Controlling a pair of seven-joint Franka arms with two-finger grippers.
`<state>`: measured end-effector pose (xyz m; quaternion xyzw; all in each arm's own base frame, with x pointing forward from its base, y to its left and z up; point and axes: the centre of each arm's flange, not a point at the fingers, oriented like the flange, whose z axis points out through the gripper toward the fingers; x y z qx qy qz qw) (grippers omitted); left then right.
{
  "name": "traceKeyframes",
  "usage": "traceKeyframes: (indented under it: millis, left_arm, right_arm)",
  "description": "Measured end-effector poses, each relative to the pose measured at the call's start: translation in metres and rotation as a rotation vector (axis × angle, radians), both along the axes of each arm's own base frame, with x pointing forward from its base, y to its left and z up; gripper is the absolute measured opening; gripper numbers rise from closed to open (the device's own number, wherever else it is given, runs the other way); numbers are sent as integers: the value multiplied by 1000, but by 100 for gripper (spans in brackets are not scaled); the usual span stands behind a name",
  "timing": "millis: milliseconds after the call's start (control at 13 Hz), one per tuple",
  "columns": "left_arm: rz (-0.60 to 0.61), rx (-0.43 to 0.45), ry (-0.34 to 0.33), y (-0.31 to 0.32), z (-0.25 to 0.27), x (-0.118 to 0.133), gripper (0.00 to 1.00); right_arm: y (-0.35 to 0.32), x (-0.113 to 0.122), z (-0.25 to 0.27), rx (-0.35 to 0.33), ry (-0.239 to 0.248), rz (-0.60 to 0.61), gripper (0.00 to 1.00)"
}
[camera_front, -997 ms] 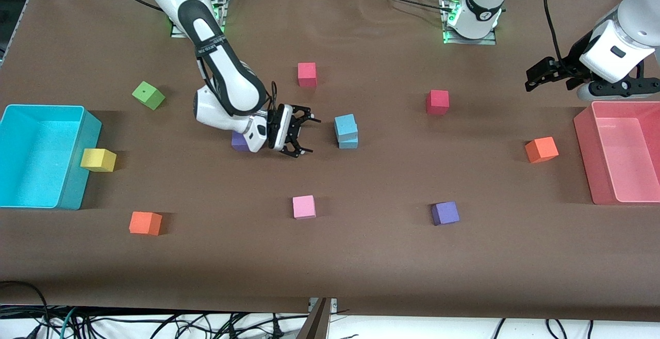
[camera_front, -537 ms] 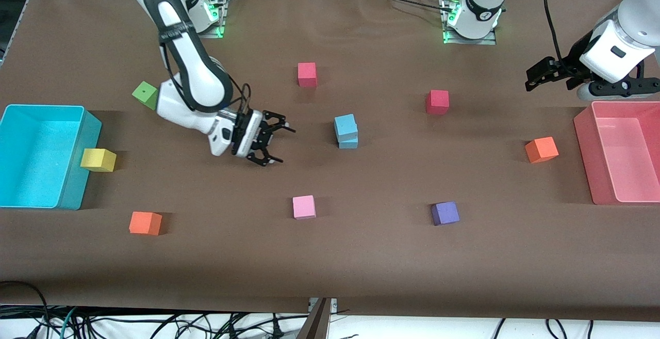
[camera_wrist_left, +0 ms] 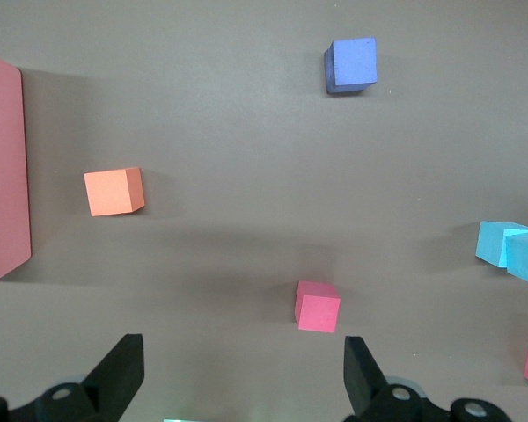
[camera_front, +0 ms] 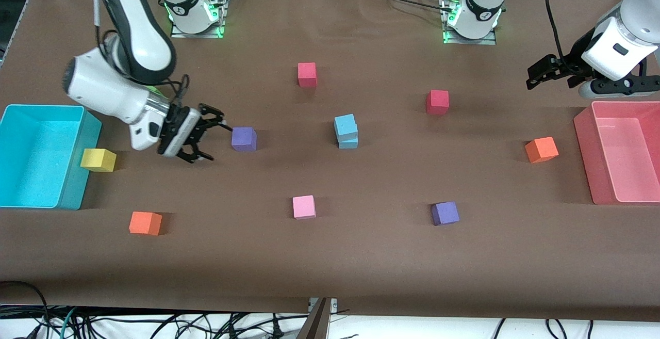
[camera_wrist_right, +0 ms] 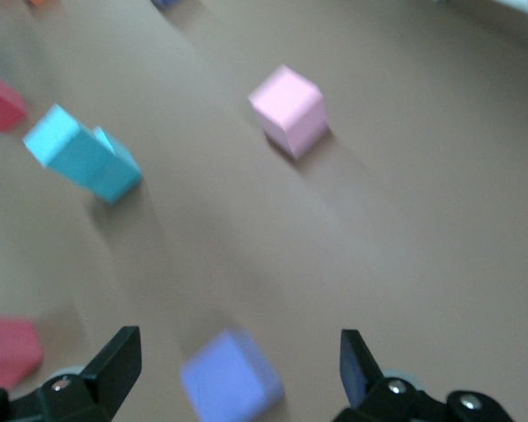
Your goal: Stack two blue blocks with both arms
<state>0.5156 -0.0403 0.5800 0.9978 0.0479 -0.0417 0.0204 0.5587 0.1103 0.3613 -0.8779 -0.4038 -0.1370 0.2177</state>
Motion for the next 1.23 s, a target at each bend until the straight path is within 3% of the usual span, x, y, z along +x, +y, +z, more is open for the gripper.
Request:
traceKeyframes:
  millis: [383,537,690,843,997,1226]
  left_arm:
    - [0,0,6,0,0,-1,100]
    - [0,1,9,0,-1,-1,100]
    - [0,1,11,0,-1,-1,100]
    - [-1,1,10,0,0,-1,100]
    - [-7,2,7,-5,1,-1,100]
    - [-15,14,5,-9,2,-1,100]
  right_arm:
    - [-67,-11,79,-322,216,-135,100]
    - [-72,-11,123,-434,314,-287,100]
    - [-69,-11,162,-550,355,-487,100]
    - [-78,-8,192,-579,353,-678,100]
    - [-110,-4,214,-551,351,-816,100]
    - [-138,-8,225,-545,381,-877,100]
